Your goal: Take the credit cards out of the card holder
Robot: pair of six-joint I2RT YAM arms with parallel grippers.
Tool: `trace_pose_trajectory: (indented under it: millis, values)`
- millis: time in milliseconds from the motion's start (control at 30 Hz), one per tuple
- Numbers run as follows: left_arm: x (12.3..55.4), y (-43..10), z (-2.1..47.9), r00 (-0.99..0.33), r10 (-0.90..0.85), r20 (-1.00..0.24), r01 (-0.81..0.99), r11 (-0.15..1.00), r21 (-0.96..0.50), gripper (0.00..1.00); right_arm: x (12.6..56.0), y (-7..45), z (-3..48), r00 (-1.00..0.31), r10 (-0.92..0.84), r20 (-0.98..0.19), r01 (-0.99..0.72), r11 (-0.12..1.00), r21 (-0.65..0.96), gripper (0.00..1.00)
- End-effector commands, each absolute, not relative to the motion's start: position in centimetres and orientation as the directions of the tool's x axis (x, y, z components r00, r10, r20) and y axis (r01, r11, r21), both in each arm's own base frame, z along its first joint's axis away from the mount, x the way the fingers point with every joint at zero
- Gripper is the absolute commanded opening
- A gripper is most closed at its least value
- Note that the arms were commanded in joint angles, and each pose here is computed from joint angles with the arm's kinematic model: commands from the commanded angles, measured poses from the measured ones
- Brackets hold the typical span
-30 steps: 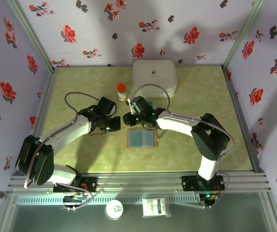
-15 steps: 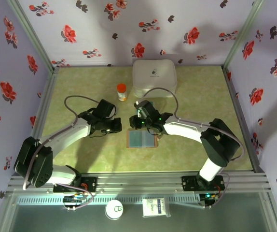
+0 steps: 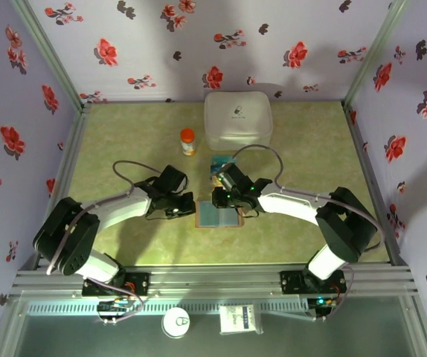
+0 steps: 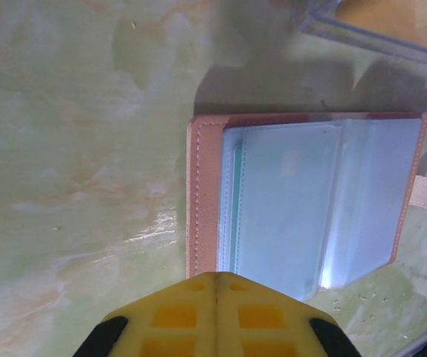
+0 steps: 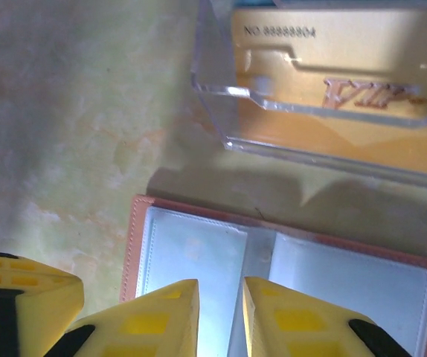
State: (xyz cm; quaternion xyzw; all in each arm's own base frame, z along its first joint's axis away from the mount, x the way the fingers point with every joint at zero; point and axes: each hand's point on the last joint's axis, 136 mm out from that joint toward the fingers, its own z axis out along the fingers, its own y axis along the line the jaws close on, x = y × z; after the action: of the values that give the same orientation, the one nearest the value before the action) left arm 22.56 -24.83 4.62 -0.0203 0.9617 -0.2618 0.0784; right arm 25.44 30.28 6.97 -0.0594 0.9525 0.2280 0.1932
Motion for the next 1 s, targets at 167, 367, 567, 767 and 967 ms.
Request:
trace_pose_trajectory:
  millis: [167,367,567,767,967]
  values:
    - [22.4,-25.6,3.6,-0.991,-0.083,-0.108,-0.015,0.857,-0.515,0.0,23.9,29.8,5.5,-0.955,0.041,-0.292,-0.098,0.89,0.446,0.27]
    - [22.4,-25.6,3.1,-0.992,-0.075,-0.098,-0.015,0.861,-0.509,0.0,23.6,29.9,4.4,-0.967,0.062,-0.246,-0.057,0.891,0.451,0.3]
    - [22.1,-25.7,2.5,-0.994,-0.072,-0.081,-0.02,0.86,-0.51,0.0,23.5,30.5,4.1,-0.973,0.073,-0.221,-0.041,0.88,0.474,0.31]
    - [22.0,-25.9,2.6,-0.995,-0.065,-0.078,-0.015,0.854,-0.52,0.0,23.1,31.1,3.5,-0.982,0.058,-0.181,-0.037,0.874,0.484,0.3]
    - [21.9,-26.0,2.6,-0.996,-0.057,-0.073,-0.01,0.85,-0.527,0.0,23.2,31.2,3.5,-0.983,0.055,-0.175,-0.036,0.878,0.477,0.31]
